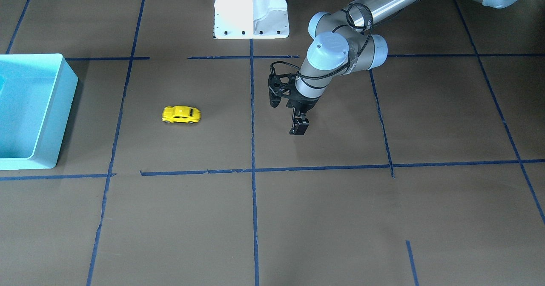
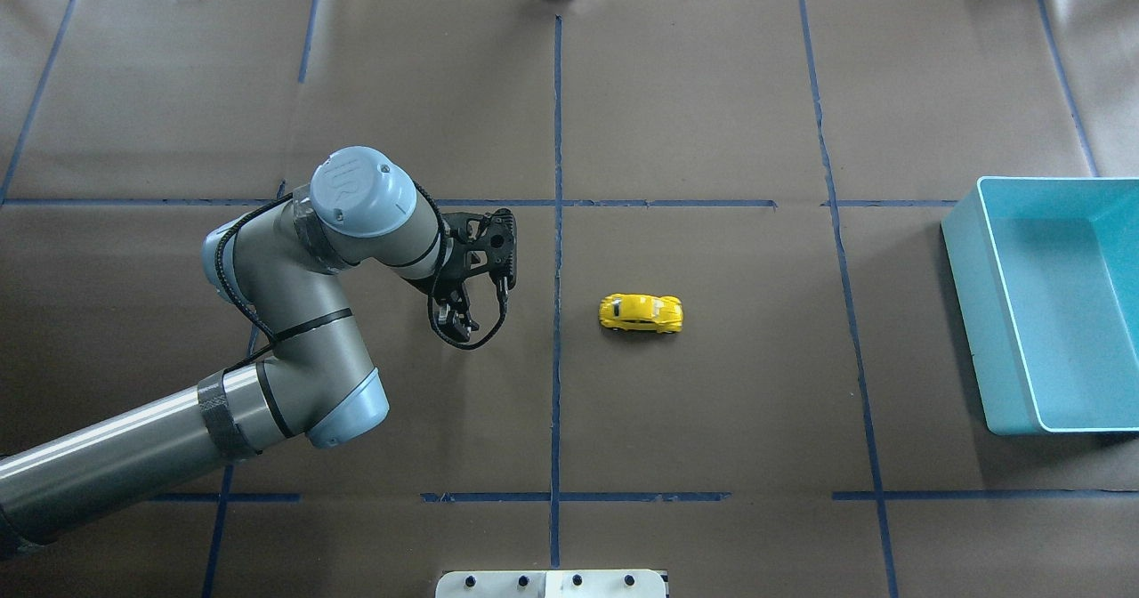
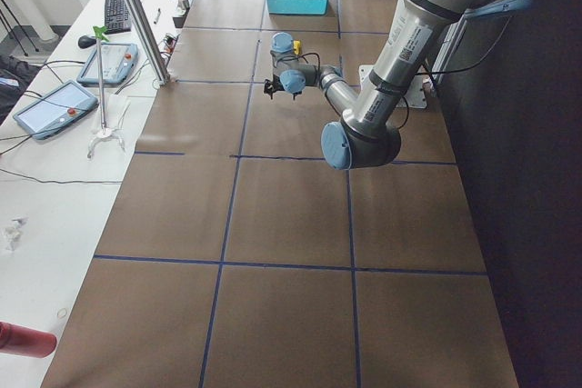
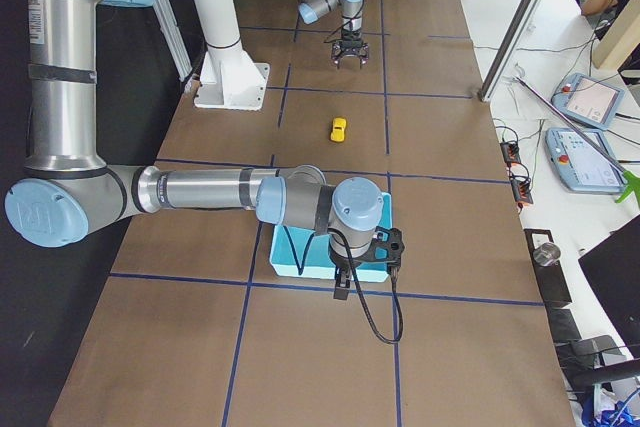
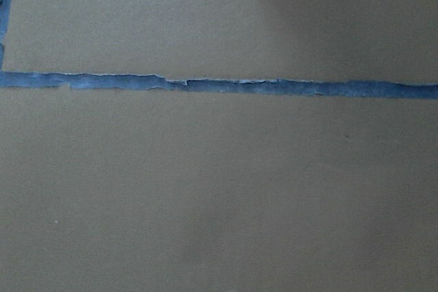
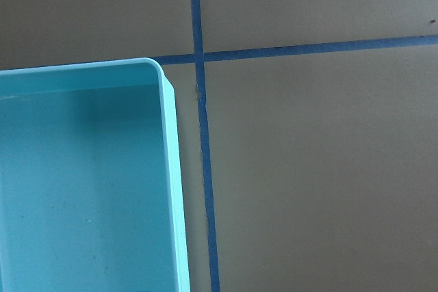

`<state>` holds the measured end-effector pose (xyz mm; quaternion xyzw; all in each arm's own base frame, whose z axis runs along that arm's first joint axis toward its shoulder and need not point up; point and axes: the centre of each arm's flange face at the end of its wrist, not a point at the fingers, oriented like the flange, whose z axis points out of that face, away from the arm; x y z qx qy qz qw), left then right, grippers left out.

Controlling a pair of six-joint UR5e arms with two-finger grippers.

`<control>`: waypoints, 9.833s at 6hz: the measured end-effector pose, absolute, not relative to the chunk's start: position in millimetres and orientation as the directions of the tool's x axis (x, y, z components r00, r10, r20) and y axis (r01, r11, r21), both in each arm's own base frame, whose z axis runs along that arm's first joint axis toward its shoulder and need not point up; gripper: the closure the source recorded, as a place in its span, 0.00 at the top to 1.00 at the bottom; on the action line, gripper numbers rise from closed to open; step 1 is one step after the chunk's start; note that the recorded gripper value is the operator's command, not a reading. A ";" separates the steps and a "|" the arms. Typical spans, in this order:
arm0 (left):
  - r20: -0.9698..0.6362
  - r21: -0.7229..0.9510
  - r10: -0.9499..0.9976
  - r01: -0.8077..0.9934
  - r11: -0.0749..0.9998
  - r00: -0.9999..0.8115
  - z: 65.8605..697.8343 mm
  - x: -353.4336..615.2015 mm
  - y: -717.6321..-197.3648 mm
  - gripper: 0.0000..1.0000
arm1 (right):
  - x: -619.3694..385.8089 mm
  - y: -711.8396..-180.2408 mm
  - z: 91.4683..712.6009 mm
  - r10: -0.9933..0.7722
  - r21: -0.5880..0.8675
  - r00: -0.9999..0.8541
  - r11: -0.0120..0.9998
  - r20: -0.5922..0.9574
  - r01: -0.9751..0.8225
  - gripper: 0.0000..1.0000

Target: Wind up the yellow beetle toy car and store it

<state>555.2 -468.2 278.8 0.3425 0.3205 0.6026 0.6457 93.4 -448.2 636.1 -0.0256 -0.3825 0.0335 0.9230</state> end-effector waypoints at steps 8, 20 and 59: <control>-0.177 0.689 0.959 -0.667 0.282 0.223 304.4 466.0 -559.9 1.00 | 93.5 -449.2 633.3 0.073 -0.063 0.706 0.997 0.705 -0.041 1.00; -0.770 -0.020 0.054 -0.108 0.994 0.636 631.5 -21.1 -511.6 1.00 | -200.6 -446.1 444.3 -0.923 0.634 0.311 0.381 0.226 0.673 1.00; -0.700 -0.049 0.040 -0.105 0.993 0.713 648.3 -28.1 -512.0 1.00 | -122.6 -399.5 627.3 -0.992 0.721 0.101 0.127 0.079 0.682 1.00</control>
